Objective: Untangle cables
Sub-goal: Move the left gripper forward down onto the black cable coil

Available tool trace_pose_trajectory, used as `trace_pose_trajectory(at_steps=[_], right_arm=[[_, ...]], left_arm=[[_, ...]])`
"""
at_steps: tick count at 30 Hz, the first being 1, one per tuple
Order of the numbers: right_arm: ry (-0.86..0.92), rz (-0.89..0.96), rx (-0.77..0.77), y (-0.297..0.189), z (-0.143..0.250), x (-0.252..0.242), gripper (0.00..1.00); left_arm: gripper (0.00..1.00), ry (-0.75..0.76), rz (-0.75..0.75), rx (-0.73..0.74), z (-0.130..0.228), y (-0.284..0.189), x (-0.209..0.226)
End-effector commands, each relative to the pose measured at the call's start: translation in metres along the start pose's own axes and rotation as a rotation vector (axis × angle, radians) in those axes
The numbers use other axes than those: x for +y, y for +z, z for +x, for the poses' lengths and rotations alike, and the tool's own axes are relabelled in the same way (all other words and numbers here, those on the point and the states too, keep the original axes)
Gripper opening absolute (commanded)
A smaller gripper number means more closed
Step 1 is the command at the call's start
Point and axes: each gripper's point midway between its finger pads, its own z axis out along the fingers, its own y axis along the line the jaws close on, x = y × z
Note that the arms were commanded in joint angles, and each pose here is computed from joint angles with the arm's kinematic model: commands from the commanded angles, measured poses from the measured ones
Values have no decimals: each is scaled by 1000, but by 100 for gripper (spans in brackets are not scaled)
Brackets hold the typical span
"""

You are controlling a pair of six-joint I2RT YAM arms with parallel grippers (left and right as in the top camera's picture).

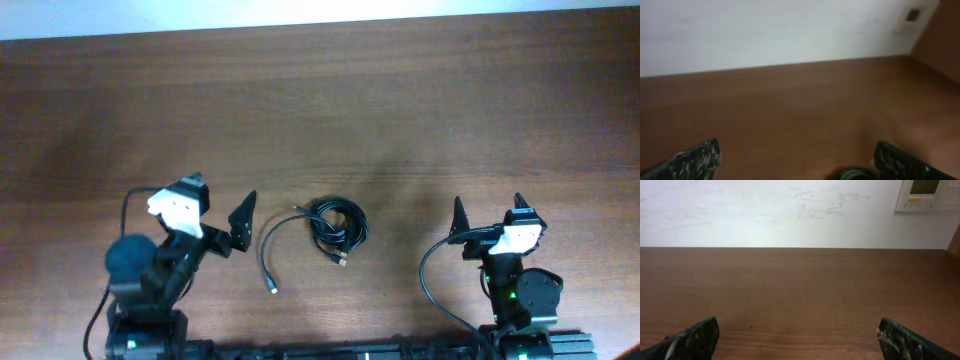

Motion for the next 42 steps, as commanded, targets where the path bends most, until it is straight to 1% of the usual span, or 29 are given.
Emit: trace_pose_trajectory(at_steps=[1,2,3,4,6,8,10,11,12,14,16,17,18,20,22,24,25,26,28,31,33,35,37,38,39,40,41,42], right_arm=[[1,3,2,0,3,0,99],[1,3,2,0,3,0,99],[1,3,2,0,3,0,99],[1,3,2,0,3,0,99],[1,3,2,0,3,0,99],[1,3,2,0,3,0,99],[1,3,2,0,3,0,99],[1,3,2,0,3,0,99],[1,3,2,0,3,0,99],[1,3,2,0,3,0,99],[1,3,2,0,3,0,99],[1,3,2,0,3,0,99],[1,3,2,0,3,0,98],[1,3,2,0,3,0,99],[1,3,2,0,3,0,99],[1,3,2,0,3,0,99],[1,3,2,0,3,0,99],[1,3,2,0,3,0,99],[1,3,2,0,3,0,99],[1,3,2,0,3,0,99],[1,3,2,0,3,0,99],[1,3,2,0,3,0,99],[1,3,2,0,3,0,99],[1,3,2,0,3,0,99],[1,3,2,0,3,0,99],[1,3,2,0,3,0,99],[1,3,2,0,3,0,99],[1,3,2,0,3,0,99]], left_arm=[[99,-49,110,65,-6,10,-14],[99,-76,107,115,-2,13,-12],[99,-132,103,216,5,19,-9],[99,-148,101,243,7,20,-8],[99,-204,96,345,14,23,-6],[99,-249,176,391,16,30,-16],[99,-285,206,433,26,34,-19],[99,-305,259,440,27,37,-25],[99,-307,277,437,26,40,-26],[99,-327,264,445,30,48,-21],[99,-462,198,508,43,53,-14],[95,-504,129,558,57,55,-8],[91,-516,69,592,66,56,-4],[86,-519,-27,647,82,61,-5],[69,-560,-120,692,96,66,-15],[69,-619,-205,748,115,72,-39],[60,-615,-216,770,123,73,-48],[54,-607,-232,791,130,74,-55],[55,-604,-307,832,151,77,-63],[77,-688,-408,912,186,80,-75],[79,-706,-442,967,207,82,-81],[79,-707,-389,1039,228,88,-101],[79,-691,-367,1050,239,95,-109],[76,-687,-363,1053,242,96,-111],[70,-681,-363,1059,247,98,-113],[54,-674,-372,1075,254,97,-112],[42,-671,-379,1085,258,97,-112],[32,-669,-386,1093,261,96,-111]])
